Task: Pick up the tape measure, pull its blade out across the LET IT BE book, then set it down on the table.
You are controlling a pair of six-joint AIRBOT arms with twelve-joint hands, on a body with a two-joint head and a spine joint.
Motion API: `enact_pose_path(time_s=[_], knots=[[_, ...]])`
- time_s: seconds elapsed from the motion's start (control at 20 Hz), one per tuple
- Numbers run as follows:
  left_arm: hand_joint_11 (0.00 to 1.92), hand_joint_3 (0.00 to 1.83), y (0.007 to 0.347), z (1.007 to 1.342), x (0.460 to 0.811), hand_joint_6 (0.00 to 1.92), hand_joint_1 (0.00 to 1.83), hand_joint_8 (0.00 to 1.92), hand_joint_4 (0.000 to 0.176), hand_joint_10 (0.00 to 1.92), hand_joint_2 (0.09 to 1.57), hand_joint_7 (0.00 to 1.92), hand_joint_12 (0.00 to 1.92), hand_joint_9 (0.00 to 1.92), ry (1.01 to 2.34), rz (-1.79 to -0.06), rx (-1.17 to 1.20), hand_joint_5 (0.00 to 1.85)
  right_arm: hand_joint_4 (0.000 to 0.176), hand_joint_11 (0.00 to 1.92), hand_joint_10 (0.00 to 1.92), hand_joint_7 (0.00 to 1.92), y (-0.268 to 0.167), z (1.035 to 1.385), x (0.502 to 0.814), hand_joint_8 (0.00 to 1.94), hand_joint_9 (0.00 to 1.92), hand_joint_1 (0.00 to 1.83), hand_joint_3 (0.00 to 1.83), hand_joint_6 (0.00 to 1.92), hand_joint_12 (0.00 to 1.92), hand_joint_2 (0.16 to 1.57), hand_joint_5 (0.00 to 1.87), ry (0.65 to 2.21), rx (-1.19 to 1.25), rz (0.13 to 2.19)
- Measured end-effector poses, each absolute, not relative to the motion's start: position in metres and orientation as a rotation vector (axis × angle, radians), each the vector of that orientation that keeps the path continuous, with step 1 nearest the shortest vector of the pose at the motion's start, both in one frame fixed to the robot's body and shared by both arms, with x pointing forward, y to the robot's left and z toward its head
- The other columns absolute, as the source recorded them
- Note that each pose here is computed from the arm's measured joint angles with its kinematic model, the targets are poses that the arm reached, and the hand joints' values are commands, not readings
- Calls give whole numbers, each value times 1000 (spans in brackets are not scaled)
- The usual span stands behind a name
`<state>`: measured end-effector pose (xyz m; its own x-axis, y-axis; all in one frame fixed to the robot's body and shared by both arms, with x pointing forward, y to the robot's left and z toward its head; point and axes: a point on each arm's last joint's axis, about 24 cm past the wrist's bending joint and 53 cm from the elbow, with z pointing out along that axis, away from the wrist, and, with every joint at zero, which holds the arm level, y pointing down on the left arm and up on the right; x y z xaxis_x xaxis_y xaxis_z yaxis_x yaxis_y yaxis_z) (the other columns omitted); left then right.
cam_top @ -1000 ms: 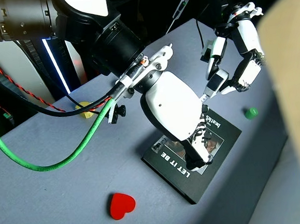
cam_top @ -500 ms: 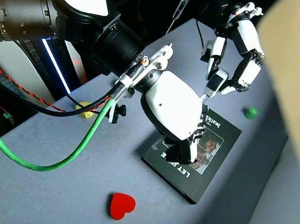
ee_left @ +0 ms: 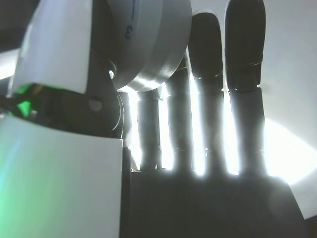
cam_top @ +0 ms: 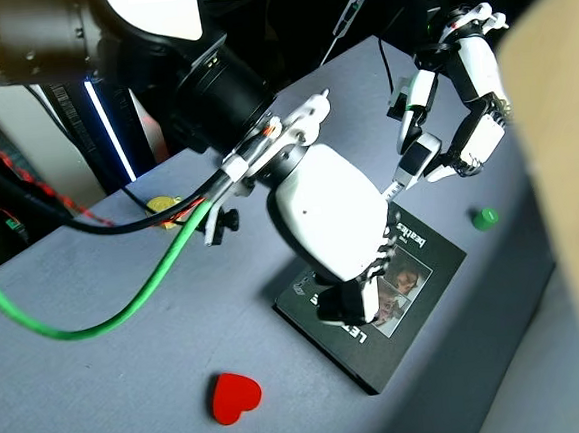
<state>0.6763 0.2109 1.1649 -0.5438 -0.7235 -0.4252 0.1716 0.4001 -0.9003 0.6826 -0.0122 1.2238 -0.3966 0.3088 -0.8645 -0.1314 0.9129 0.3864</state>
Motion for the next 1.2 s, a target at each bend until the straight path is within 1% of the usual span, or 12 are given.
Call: enact_pose_path(time_s=[0.1,0.2,0.25,0.35,0.55,0.85,1.2], knots=[[986,0,211,1165,676,714,1385,905,0,1235,1091,1039,999,957,1775,-1274,-481,998,0,646,745,991,-21,1221,684,1027,880,1198,0,1221,1355,1162,802,1932,134,464],[981,0,210,1165,676,717,1386,859,0,1234,1087,1060,999,963,1776,-1278,-479,1000,0,648,747,991,-26,1214,683,1027,881,1197,0,1221,1356,1162,802,1969,147,473],[966,0,208,1164,676,718,1386,858,0,1232,1087,1059,1040,966,1776,-1283,-478,1000,0,649,747,991,-27,1209,681,1028,881,1198,0,1221,1356,1162,802,1982,131,469],[965,0,206,1164,675,705,1385,887,0,1225,1088,1048,1045,967,1780,-1285,-469,1003,0,647,746,989,-31,1203,680,1028,875,1197,0,1221,1355,1162,804,2000,136,479],[959,0,206,1164,675,729,1385,892,0,1229,1090,1046,1039,963,1777,-1287,-471,990,0,664,748,996,-40,1206,684,1018,873,1198,0,1208,1351,1159,814,1987,126,472],[962,0,206,1165,675,723,1384,920,0,1227,1092,1028,1027,962,1775,-1290,-472,995,0,670,753,1014,-59,1203,688,1007,883,1205,0,1213,1350,1158,797,1983,117,456],[963,0,206,1166,675,729,1383,931,0,1230,1093,1016,1030,962,1770,-1295,-469,998,0,674,751,999,-79,1201,691,1013,882,1199,0,1204,1350,1157,819,1979,108,442]])
